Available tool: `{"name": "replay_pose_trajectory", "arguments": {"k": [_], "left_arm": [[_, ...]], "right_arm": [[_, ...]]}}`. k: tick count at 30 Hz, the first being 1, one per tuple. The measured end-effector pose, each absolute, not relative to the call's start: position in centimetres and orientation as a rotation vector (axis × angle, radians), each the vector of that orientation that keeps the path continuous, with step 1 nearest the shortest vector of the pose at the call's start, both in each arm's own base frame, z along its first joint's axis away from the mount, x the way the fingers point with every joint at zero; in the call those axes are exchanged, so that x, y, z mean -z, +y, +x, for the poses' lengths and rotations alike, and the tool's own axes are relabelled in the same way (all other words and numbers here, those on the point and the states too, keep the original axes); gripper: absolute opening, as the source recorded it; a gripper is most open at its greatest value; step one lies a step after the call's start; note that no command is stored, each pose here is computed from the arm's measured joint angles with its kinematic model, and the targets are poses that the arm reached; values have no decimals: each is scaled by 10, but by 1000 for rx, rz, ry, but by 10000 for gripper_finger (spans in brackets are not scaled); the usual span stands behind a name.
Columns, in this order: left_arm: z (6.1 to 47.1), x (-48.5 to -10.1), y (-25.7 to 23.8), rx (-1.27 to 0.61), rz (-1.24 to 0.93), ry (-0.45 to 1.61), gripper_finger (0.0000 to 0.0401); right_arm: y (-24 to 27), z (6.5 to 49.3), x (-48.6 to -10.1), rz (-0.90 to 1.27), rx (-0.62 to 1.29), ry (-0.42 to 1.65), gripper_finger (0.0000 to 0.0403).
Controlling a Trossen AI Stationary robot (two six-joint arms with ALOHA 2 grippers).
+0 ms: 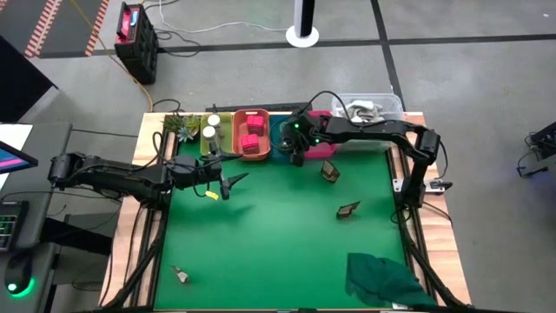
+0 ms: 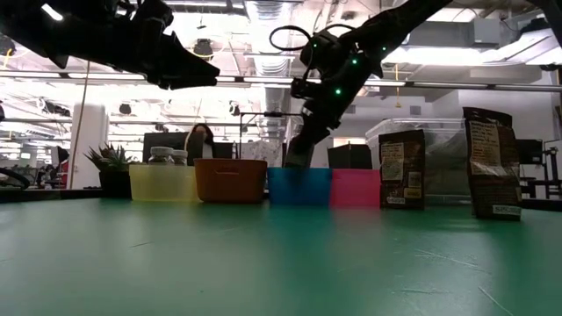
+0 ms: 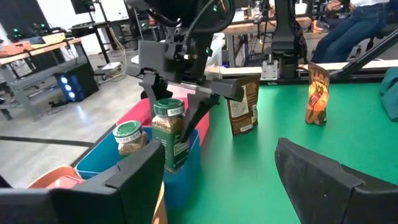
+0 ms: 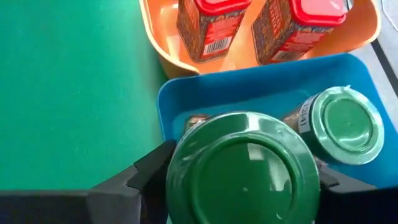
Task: Sort spices by type
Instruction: Put the green seasoning bottle into the blue bin, then put the top right brown seasoning bag into the red bin
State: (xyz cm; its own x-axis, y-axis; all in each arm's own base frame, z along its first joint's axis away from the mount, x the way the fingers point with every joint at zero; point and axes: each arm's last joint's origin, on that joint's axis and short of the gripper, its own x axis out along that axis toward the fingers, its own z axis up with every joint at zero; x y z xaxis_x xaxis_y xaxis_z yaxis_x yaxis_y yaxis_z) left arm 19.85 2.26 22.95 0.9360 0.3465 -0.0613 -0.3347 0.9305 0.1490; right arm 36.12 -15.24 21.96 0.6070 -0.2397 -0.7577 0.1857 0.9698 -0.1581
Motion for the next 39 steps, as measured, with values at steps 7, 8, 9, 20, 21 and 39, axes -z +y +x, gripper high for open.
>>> {"name": "replay_pose_trajectory", "arguments": {"k": [7,8,9,20,21,39], "left_arm": [[198,-229,23,-349,136,88,288],[198,-229,23,-349,136,88,288],[198,-229,23,-349,136,88,288],[198,-229,23,-348,122,93,288],[198,-228,23,-348,122,98,288],[198,-226,23,-359,121,127,288]], "right_arm": [[-152,361,-220,-64,251,882,266],[-152,361,-220,-63,251,885,267],[-152,361,-220,-60,252,885,267],[-150,353,-244,-81,275,873,268],[-149,351,-252,-87,286,865,268],[-66,284,-286,207,432,1318,268]]}}
